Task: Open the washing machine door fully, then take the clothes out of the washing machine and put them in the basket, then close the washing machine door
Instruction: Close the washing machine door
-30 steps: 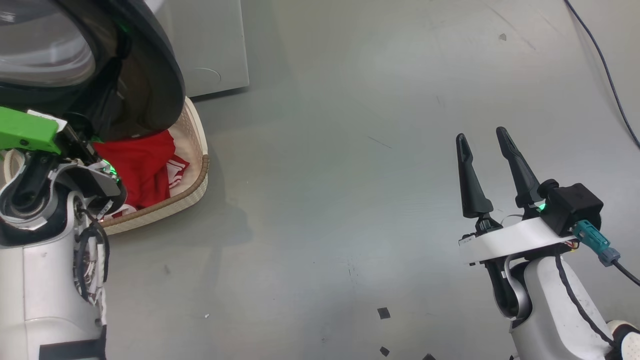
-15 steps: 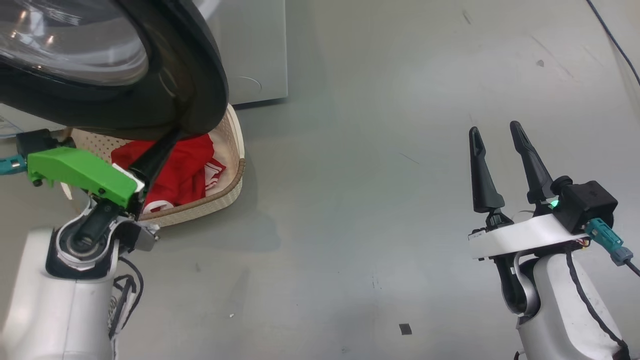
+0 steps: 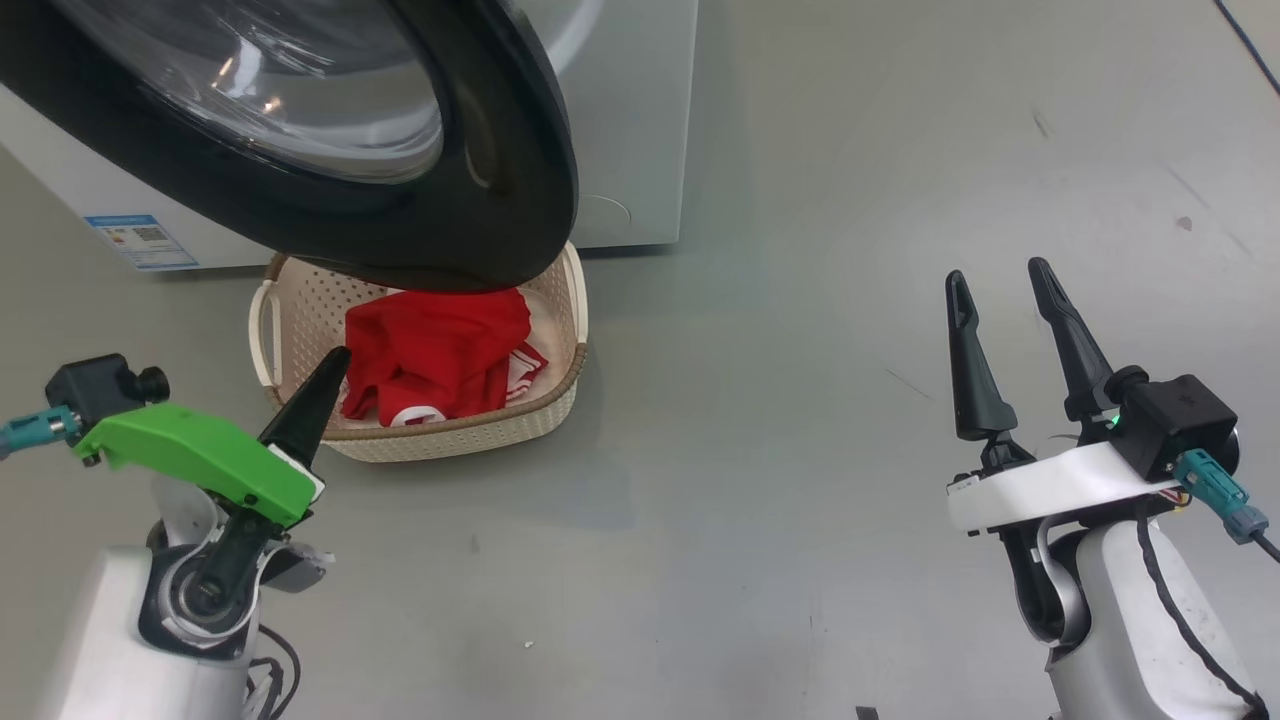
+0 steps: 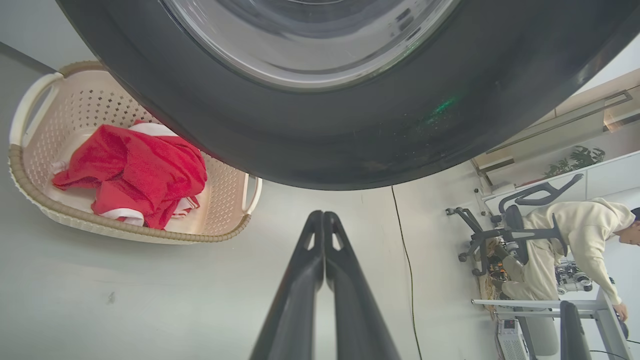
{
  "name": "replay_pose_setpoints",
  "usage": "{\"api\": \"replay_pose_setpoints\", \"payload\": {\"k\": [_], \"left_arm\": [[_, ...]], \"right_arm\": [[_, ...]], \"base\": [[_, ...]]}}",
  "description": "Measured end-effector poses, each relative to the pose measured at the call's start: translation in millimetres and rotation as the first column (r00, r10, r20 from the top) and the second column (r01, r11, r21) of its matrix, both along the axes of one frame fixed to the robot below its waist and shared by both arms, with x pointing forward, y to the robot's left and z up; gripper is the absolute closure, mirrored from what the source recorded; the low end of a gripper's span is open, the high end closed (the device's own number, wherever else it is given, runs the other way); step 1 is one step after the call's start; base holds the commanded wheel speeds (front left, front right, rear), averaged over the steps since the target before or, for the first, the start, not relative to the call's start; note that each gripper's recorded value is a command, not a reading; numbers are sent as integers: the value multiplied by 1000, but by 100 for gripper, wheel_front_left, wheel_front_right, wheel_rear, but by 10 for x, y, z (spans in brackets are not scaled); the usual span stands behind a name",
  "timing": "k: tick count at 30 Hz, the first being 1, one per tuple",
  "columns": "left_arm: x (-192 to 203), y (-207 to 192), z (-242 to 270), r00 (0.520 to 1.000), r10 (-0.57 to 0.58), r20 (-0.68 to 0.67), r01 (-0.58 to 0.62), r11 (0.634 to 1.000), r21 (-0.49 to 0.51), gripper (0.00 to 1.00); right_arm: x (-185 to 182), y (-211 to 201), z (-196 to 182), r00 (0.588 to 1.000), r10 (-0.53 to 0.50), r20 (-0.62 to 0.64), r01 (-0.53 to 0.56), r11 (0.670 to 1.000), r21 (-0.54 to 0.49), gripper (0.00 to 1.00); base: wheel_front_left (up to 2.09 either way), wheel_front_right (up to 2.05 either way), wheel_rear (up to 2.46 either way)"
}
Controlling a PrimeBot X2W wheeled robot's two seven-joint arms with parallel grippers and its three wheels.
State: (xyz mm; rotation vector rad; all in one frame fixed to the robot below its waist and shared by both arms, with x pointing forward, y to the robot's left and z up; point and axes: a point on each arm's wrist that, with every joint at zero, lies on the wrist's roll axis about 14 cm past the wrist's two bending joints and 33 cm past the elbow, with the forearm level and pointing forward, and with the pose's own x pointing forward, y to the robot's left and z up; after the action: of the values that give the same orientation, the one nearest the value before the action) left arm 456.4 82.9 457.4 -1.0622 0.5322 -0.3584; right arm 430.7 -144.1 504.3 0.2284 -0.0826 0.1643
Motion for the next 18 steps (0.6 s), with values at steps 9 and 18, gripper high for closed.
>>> {"api": "replay_pose_setpoints", "payload": {"k": [9,18], "left_arm": [[-231,483,65,984,114,136,-142,967,211,100],[-422,966,257,922,149,356,-307,841,445,100]], "right_arm": [[-27,259,68,997,77,20,-77,997,-1,0],[-49,487,166,989,142,47,-142,990,1,0]], "base": [[0,0,0],[0,0,0]]}}
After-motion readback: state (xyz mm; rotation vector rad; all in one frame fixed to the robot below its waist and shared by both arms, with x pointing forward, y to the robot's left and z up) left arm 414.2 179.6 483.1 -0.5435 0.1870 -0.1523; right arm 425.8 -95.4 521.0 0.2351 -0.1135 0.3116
